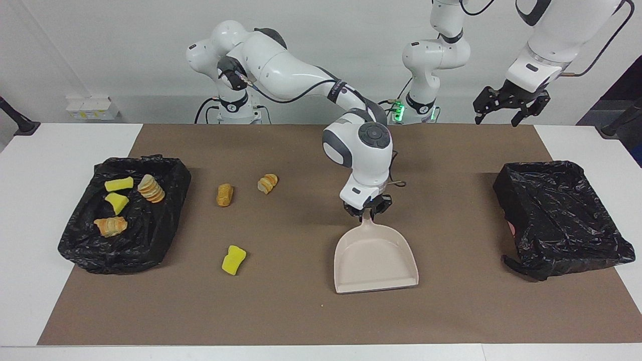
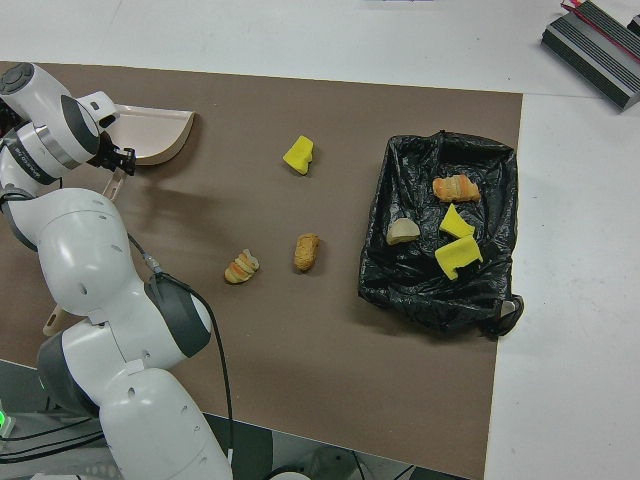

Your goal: Sweep and dump trash in bin

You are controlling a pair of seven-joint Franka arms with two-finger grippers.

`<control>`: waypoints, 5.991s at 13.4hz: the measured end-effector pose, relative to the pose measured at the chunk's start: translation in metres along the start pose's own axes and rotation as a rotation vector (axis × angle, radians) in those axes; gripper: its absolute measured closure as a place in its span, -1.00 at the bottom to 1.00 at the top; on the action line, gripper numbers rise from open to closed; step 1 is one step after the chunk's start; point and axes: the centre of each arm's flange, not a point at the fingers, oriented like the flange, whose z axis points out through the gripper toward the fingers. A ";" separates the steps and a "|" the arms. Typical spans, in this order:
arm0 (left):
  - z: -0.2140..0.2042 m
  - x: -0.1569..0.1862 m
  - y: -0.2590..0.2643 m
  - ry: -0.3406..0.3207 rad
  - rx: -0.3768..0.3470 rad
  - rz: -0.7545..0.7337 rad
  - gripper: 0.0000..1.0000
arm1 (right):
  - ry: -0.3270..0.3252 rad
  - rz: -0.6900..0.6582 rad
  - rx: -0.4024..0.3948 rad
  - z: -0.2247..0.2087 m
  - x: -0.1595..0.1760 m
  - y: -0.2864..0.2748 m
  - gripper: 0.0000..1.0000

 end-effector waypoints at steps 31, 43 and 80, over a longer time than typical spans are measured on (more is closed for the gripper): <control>0.000 0.000 0.000 0.000 0.000 0.000 -1.00 | -0.066 0.211 -0.080 -0.100 -0.199 -0.053 -1.00; 0.000 0.000 0.000 0.000 0.000 0.000 -1.00 | -0.068 0.124 -0.052 -0.020 -0.325 -0.044 -0.89; 0.270 0.135 0.326 0.096 -0.056 -0.054 -1.00 | -0.162 0.616 -0.326 -0.072 -0.300 0.226 0.47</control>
